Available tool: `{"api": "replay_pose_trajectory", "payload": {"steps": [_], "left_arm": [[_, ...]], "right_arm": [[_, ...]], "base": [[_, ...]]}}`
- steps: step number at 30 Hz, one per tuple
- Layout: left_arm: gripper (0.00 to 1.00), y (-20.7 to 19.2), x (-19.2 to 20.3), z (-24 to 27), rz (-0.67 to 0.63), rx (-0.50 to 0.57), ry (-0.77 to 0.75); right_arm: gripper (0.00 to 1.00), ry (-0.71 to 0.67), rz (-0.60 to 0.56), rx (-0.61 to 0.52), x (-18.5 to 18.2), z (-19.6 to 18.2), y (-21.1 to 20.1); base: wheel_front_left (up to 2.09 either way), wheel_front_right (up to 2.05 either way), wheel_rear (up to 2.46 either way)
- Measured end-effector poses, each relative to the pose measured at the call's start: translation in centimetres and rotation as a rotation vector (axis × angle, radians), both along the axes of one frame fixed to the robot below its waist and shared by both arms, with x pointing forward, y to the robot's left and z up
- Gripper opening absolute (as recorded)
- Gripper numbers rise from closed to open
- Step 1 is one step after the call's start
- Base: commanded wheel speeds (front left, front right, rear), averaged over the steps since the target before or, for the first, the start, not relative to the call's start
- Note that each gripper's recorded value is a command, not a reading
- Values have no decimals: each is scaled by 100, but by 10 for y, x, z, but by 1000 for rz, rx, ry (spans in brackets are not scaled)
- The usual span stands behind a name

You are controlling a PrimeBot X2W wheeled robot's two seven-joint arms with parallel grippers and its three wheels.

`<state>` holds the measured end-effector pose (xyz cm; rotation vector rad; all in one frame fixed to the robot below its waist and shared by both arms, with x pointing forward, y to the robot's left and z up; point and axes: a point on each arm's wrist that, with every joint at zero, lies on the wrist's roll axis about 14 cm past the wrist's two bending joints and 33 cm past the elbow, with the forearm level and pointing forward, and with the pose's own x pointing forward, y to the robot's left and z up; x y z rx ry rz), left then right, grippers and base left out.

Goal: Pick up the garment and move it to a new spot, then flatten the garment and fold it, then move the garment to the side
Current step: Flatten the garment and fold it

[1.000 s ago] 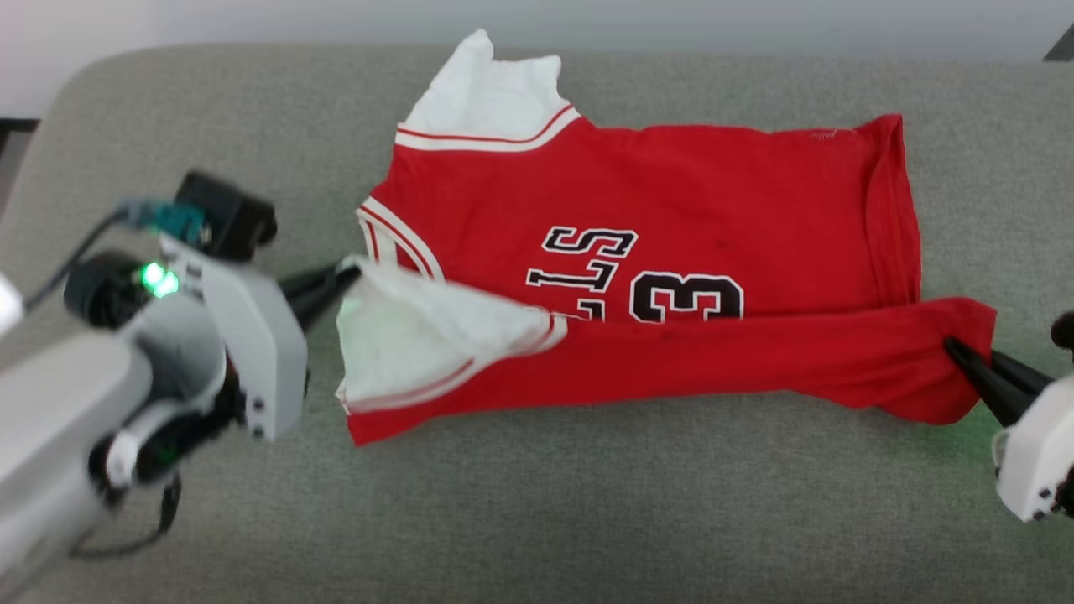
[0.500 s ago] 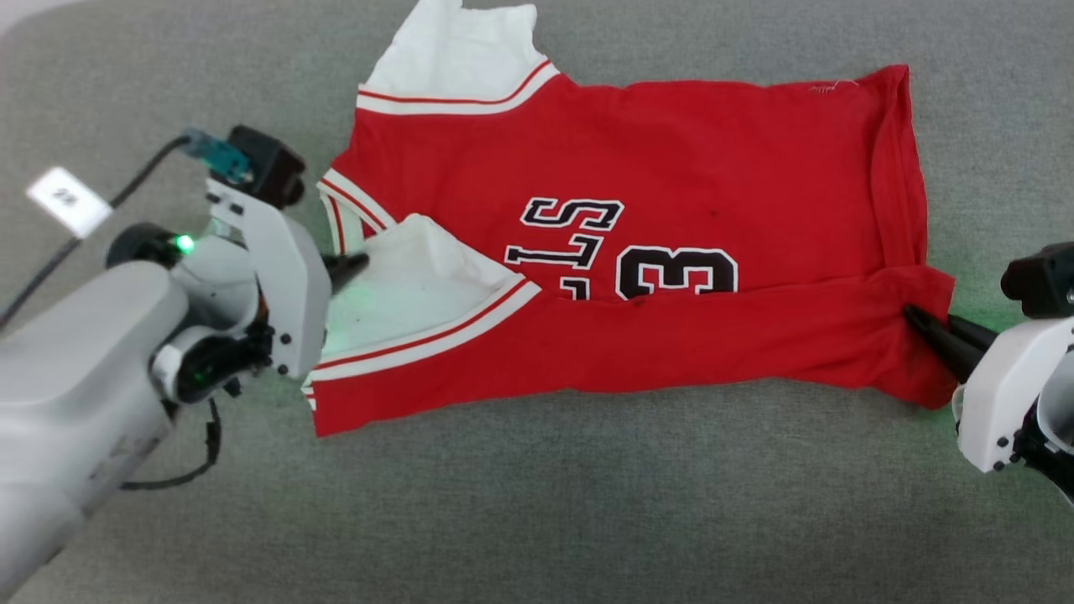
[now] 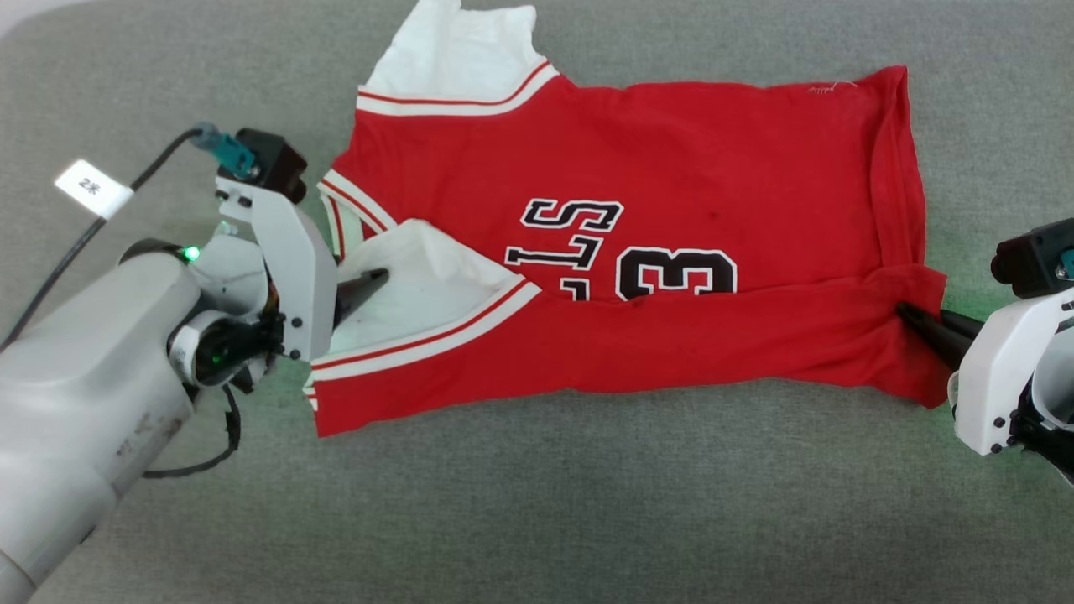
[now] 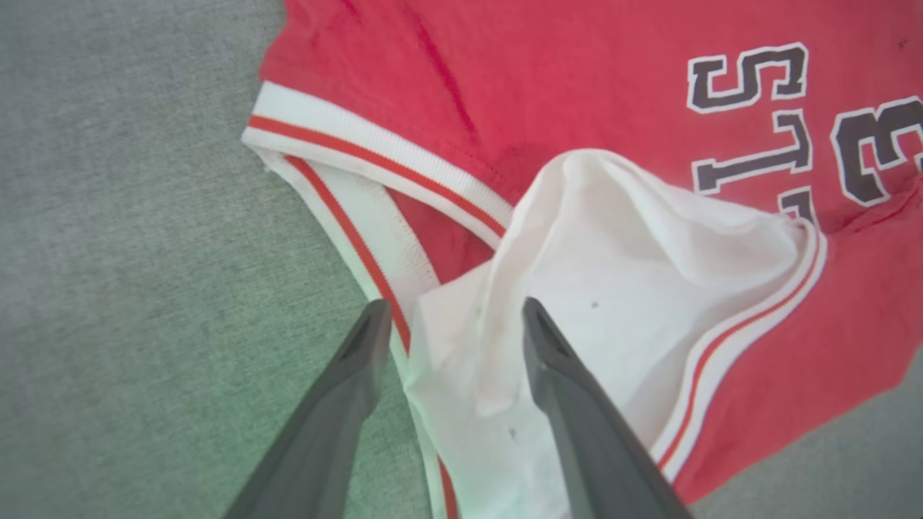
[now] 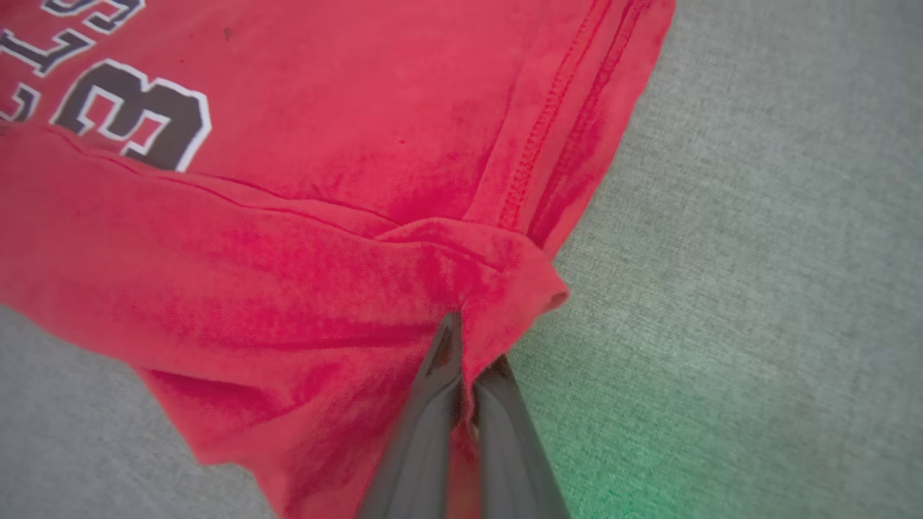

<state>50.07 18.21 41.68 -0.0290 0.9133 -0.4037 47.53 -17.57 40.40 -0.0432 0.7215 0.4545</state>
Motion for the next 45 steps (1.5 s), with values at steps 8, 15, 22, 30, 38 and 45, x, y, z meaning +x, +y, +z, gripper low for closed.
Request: {"api": "replay_pose_trajectory", "payload": {"steps": [8,15,22,30,38,45], "left_arm": [[100,6,-1,23,27,14,-38],[100,9,-13,49,44,20,-74],[100,12,-54,47,69,28,14],[100,12,-87,33,85,33,104],[100,9,-93,14,88,19,146],[100,13,-83,-5,114,20,171]], "right_arm": [[96,31,10,-16,-4,5,2],[100,-18,29,-14,-1,29,10],[100,-155,27,20,3,69,17],[100,-356,-52,89,4,116,3],[100,-547,-207,162,-11,150,-28],[100,-591,-308,192,-38,148,-38]], "base": [[0,0,0],[0,0,0],[0,0,0],[0,0,0],[0,0,0],[0,0,0]]}}
